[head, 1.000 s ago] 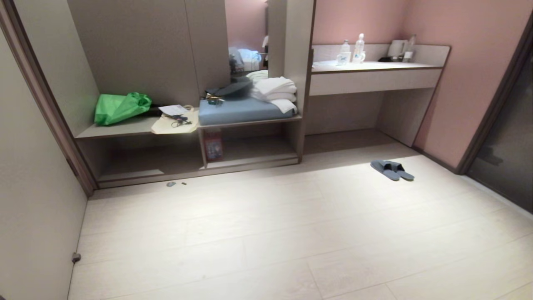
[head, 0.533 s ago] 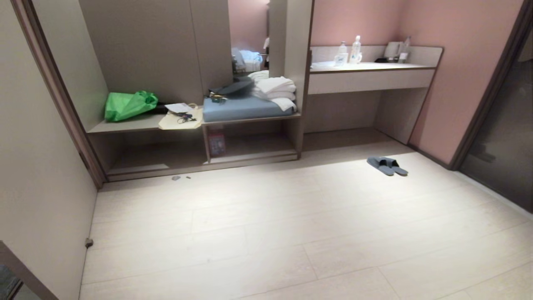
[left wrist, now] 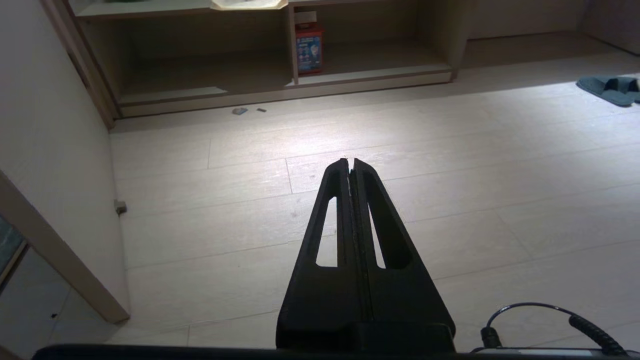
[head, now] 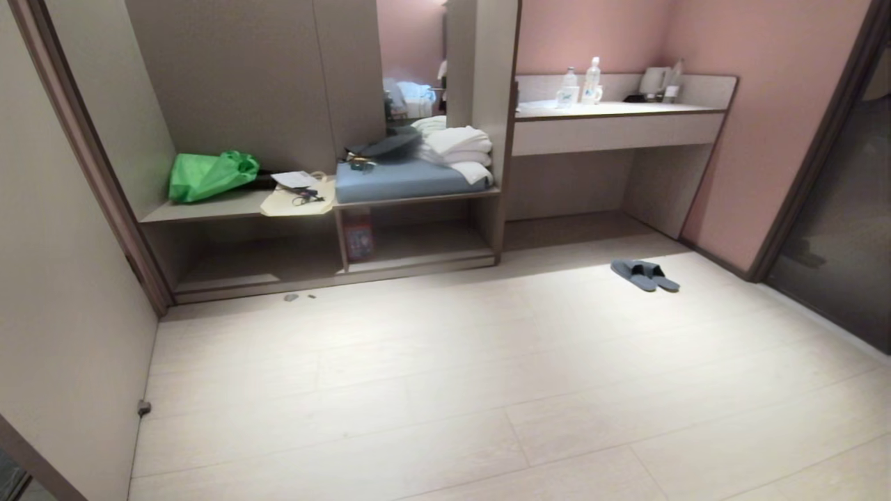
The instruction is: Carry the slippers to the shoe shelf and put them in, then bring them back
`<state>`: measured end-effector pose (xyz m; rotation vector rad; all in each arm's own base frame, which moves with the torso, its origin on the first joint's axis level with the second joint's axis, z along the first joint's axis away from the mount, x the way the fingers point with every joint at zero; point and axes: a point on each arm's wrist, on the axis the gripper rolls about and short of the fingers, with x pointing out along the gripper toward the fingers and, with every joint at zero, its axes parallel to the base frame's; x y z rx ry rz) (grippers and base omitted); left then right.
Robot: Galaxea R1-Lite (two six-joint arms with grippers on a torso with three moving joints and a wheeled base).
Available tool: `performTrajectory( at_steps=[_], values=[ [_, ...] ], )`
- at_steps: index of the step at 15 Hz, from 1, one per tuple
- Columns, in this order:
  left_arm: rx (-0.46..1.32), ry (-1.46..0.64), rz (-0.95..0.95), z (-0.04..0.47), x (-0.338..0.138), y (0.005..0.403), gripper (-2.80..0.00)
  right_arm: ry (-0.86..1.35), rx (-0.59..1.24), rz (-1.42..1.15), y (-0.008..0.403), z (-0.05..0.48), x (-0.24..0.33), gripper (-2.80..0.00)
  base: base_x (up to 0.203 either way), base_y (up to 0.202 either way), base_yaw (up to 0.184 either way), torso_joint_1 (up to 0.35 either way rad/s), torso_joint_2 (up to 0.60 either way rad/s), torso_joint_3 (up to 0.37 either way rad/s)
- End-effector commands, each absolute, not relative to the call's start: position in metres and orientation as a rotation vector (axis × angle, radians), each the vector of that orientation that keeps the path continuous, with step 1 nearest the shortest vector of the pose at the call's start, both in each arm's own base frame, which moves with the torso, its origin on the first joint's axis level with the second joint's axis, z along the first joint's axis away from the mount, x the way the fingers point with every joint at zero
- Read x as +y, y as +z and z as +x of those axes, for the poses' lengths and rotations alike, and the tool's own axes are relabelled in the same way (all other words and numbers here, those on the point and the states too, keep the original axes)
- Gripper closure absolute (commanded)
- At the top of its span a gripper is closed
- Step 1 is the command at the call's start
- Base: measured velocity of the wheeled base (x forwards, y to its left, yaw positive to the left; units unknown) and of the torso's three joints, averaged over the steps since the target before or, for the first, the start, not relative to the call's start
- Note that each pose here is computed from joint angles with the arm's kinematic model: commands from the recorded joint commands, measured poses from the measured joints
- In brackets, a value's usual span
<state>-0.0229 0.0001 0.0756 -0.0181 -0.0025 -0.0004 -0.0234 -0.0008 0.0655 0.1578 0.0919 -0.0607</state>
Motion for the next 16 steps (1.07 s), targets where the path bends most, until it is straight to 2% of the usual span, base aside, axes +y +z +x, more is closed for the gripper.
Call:
performTrajectory(
  at_steps=[1,11,16],
  values=[
    [-0.004,0.000,-0.017,-0.0229,0.0001,0.0756,0.00,-0.060,0.093,0.159,0.0649,-0.0234,-0.0008,0.00,0.004,0.013,-0.047,0.002,0.00,0.003],
    [-0.003,-0.001,-0.018,-0.0229,0.0000,0.0756,0.00,-0.060,0.092,0.158,0.0649,-0.0234,-0.0008,0.00,0.002,0.009,-0.158,0.004,0.00,0.003],
    [-0.003,0.000,-0.017,-0.0229,0.0001,0.0756,0.00,-0.061,0.092,0.158,0.0649,-0.0234,-0.0008,0.00,0.000,0.000,-0.017,0.001,0.00,0.001]
  ],
)
